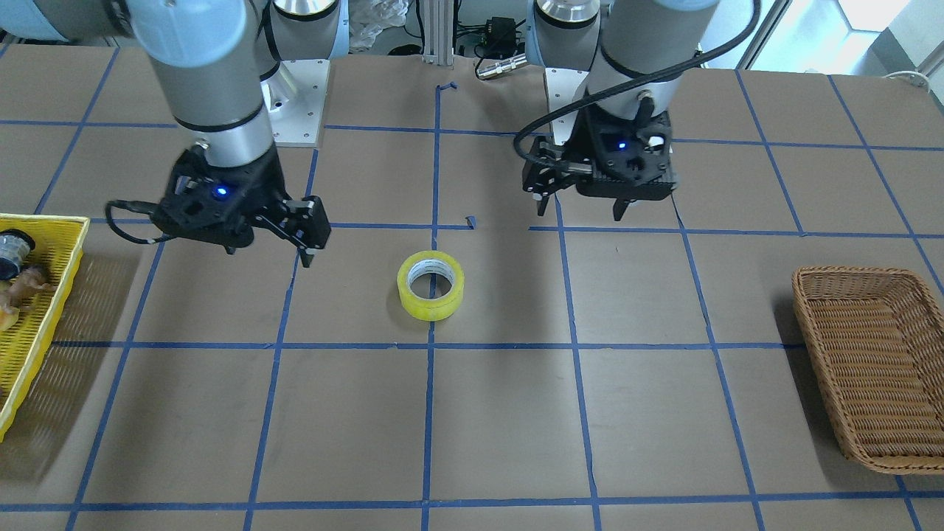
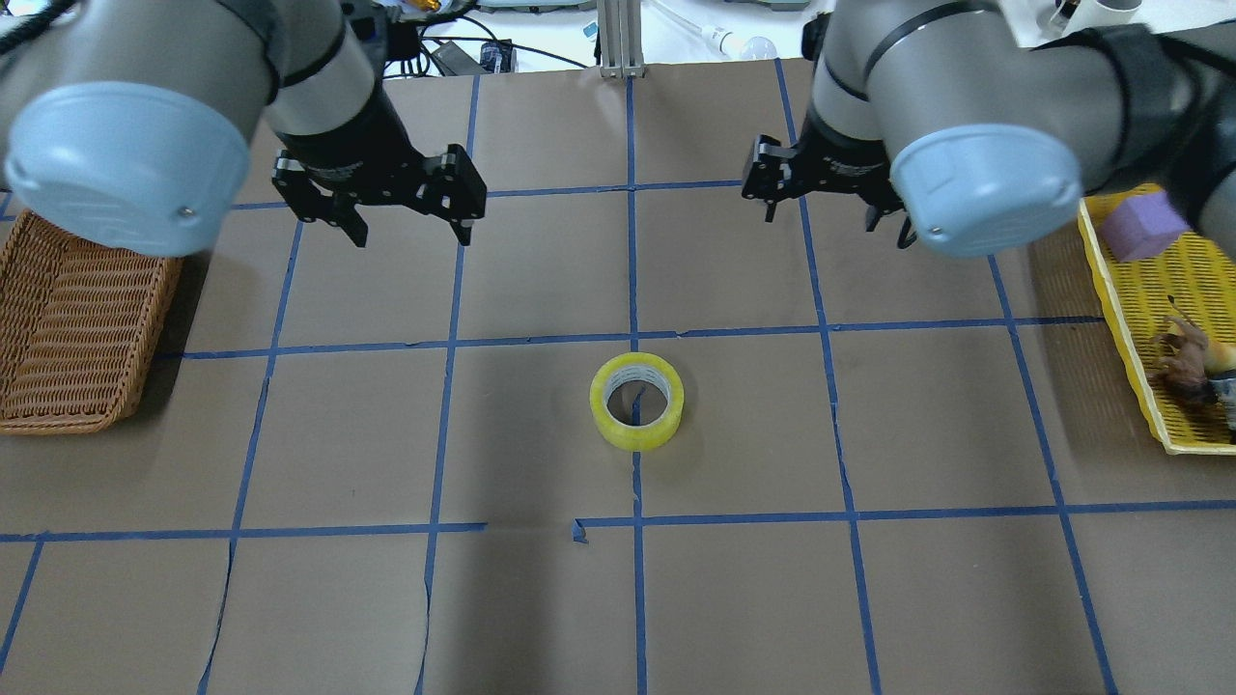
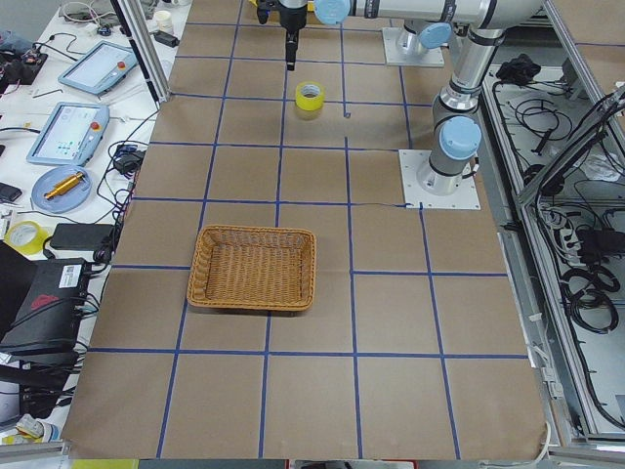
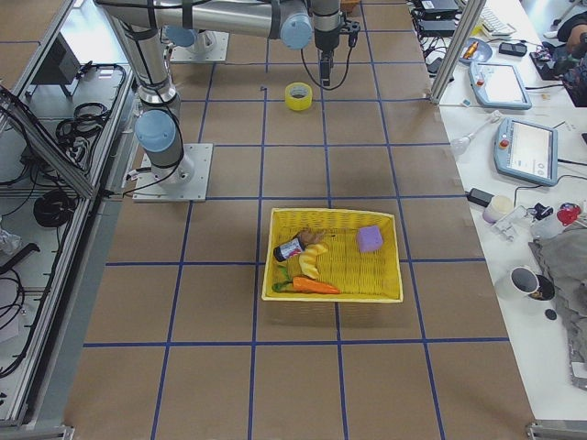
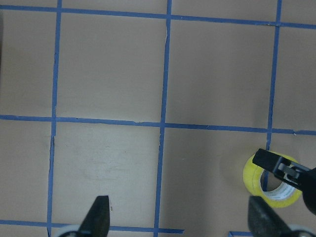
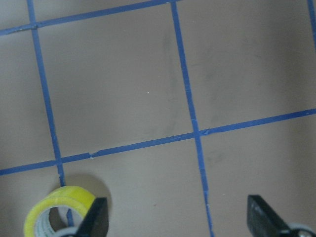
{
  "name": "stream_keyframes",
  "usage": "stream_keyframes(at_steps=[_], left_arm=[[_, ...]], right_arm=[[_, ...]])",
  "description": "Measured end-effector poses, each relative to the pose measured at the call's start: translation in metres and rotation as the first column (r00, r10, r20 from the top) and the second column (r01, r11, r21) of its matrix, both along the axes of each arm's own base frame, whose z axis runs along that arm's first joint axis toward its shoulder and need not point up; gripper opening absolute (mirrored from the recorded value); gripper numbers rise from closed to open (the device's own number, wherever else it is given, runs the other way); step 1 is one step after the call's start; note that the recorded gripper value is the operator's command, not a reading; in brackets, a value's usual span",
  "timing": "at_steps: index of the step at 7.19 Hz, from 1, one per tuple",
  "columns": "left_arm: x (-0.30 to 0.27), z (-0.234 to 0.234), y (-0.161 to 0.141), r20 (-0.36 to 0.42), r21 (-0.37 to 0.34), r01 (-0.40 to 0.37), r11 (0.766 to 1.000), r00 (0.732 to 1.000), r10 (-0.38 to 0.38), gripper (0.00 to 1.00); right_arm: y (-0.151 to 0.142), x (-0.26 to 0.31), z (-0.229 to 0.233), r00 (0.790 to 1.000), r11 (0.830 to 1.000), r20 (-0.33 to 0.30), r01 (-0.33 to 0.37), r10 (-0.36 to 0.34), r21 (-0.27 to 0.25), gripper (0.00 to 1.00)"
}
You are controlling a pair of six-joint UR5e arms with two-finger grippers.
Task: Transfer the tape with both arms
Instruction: 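Release the tape and raise the right gripper while the left gripper reaches toward the tape, then lower the left gripper onto the tape roll rim and grasp it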
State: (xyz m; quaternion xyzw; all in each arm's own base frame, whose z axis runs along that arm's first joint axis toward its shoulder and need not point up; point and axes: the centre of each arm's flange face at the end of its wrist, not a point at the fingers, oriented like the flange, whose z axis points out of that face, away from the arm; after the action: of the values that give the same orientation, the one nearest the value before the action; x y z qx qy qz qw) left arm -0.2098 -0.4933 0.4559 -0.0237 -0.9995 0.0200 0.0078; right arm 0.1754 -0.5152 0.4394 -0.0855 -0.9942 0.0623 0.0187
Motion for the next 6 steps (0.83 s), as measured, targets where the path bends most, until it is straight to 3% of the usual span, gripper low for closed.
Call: stream_keyframes(at_steps=[3,6], left_arm=[[-0.05,-0.121,0.003,-0.078,0.008,0.023,1.0,0.997,-0.022,1.0],[-0.099,-0.204,0.011,-0.095,0.06,0.027,0.998,0.995,-0.021,0.92]], right_arm=[[0.028,-0.037,0.06,0.998,0.99,-0.041,-0.051,0.056,0.132,1.0],[0.036,-0.034,0.067,0.994,0.98,-0.028,-0.099,0.105,0.171,1.0]])
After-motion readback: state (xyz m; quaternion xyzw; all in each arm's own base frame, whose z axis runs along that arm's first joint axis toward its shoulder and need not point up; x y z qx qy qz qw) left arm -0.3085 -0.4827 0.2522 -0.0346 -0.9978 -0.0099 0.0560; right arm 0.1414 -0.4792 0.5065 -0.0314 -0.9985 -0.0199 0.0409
